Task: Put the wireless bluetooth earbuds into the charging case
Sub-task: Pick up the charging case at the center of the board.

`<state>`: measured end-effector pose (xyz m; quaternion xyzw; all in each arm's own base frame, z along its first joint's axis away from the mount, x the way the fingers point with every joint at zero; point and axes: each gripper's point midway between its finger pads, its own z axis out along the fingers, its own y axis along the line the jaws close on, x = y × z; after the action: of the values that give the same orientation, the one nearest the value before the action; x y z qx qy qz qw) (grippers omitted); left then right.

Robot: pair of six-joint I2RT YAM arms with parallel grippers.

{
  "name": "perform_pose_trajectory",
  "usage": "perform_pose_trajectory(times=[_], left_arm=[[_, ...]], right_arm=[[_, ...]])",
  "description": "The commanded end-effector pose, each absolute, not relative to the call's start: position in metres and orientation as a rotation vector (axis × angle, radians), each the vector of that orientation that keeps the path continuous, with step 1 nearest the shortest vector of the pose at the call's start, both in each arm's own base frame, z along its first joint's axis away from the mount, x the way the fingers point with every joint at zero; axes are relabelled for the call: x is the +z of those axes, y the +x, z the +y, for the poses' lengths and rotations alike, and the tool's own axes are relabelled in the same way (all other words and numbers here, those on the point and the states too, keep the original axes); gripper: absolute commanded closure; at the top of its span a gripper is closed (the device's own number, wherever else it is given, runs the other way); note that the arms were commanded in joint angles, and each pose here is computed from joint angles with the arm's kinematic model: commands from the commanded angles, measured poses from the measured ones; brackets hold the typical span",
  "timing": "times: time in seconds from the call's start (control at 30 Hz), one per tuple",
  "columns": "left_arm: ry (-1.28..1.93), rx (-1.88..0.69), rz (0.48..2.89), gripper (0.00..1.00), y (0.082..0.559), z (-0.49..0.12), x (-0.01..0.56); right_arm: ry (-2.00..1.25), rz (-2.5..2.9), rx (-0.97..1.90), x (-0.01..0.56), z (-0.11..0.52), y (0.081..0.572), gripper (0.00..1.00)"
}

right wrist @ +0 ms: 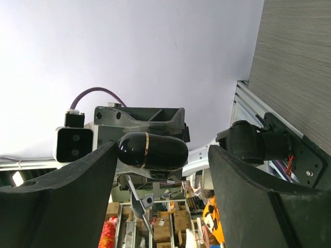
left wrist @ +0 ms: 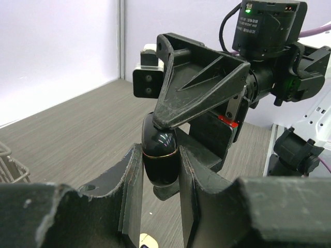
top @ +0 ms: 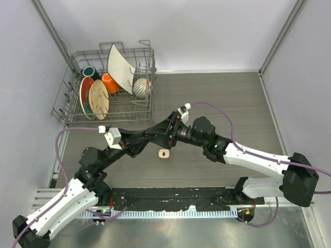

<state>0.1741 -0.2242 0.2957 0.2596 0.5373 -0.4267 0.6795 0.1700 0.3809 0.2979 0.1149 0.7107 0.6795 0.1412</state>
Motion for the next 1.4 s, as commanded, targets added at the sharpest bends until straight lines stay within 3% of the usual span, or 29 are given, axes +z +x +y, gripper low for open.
perform_pose_trajectory(times=[0.0,0.27,0.47,0.5,0.63,0.9,1.37], left_arm=[[0.596,-0.951,1.084,1.0,0.166,-0.22,0.318],[0.602,-0.948,1.088,1.0,0.165,-0.22,0.314],[0.603,-0.942,1.1,1.0,0.168,-0.222,0.311],[0.602,-0.942,1.104,1.0,0.169,-0.222,0.311],[0.573,-0.947,1.11,0.92,0.172,-0.221,0.312],[0.517,-0.981,1.056,0.8,0.172,-0.219,0.316],[0.502,-1.014,1.014,0.77,0.174,-0.224,0.323]], right_arm=[[0.32,1.934,2.077,0.33,0.378,0.17,0.25],[0.334,1.936,2.098,0.329,0.377,0.171,0.43],[0.298,1.931,2.137,0.335,0.379,0.166,0.69],[0.298,1.933,2.139,0.334,0.379,0.165,0.8],[0.31,1.914,2.149,0.334,0.376,0.165,0.98],[0.384,1.835,2.208,0.336,0.369,0.168,0.99],[0.424,1.79,2.276,0.338,0.368,0.169,0.99]])
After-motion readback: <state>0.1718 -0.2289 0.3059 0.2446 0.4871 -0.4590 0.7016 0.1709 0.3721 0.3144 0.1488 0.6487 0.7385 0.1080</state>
